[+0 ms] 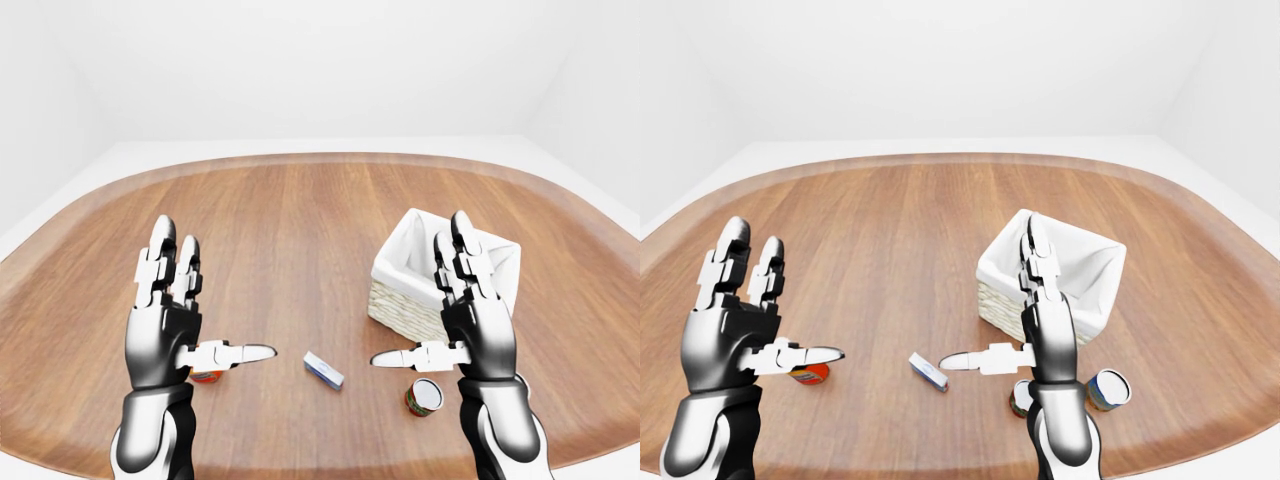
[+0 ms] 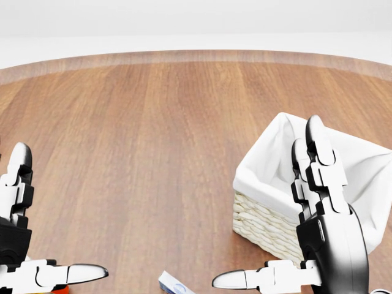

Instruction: Pick up the ketchup, and put it in the basket.

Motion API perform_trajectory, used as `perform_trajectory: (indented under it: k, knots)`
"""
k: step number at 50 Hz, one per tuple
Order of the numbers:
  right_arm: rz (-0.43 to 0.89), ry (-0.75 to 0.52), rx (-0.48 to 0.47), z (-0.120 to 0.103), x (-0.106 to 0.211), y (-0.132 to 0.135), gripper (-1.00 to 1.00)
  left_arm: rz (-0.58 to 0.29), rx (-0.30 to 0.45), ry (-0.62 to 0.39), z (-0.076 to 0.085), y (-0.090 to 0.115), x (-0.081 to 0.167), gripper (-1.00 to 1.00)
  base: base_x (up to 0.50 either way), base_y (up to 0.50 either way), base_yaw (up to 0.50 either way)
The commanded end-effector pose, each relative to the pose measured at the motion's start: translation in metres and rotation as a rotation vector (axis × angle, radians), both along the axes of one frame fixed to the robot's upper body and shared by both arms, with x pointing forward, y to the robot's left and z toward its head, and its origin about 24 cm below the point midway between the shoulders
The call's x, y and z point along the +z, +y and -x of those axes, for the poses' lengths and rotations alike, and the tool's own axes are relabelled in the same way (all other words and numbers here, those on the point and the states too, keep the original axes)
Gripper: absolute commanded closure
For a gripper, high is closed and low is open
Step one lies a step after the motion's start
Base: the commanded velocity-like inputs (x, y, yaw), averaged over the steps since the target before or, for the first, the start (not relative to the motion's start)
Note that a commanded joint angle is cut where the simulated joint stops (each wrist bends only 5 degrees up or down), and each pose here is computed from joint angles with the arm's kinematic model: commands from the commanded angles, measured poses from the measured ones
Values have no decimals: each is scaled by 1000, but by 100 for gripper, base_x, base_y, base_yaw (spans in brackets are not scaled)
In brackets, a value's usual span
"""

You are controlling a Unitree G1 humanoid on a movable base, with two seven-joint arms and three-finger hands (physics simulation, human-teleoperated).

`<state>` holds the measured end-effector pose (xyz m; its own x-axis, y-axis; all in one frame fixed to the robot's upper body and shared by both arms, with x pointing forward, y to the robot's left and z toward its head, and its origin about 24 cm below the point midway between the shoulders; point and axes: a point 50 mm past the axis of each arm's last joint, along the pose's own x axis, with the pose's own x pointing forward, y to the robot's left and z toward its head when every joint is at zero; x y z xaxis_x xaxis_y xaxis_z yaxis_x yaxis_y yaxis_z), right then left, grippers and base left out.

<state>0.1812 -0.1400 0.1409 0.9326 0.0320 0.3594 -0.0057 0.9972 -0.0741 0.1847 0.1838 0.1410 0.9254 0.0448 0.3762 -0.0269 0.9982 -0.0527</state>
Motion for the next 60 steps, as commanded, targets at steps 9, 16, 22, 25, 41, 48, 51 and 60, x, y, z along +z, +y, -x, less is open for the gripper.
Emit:
perform_trajectory:
  k: [9,16,22,25,41,48,51,60]
  knots:
    - [-2,10,-2,0,-2,0,-100,1,3,14,1,0,-3,-100,0,0,0]
    - [-3,1,-11,0,0,-1,-100,9,-3,8,1,0,-2,-100,0,0,0]
    - [-7,-3,-10,0,1,-2,-100,4,-1,2,-1,0,0,-100,0,0,0]
    - [-11,3,0,0,0,-2,-100,4,-7,5,1,0,-1,-100,23,0,0]
    - [-6,1,-8,0,0,-2,-100,6,19,-40,9,4,9,-100,12,0,0]
    - [-2,2,-8,0,0,-2,-100,-16,73,4,7,16,0,-100,0,0,0]
    - [-2,-2,-7,1,1,-1,-100,-28,107,39,7,26,-7,-100,0,0,0]
    - [-7,-11,-6,4,3,-3,-100,-56,154,135,5,42,-46,-100,0,0,0]
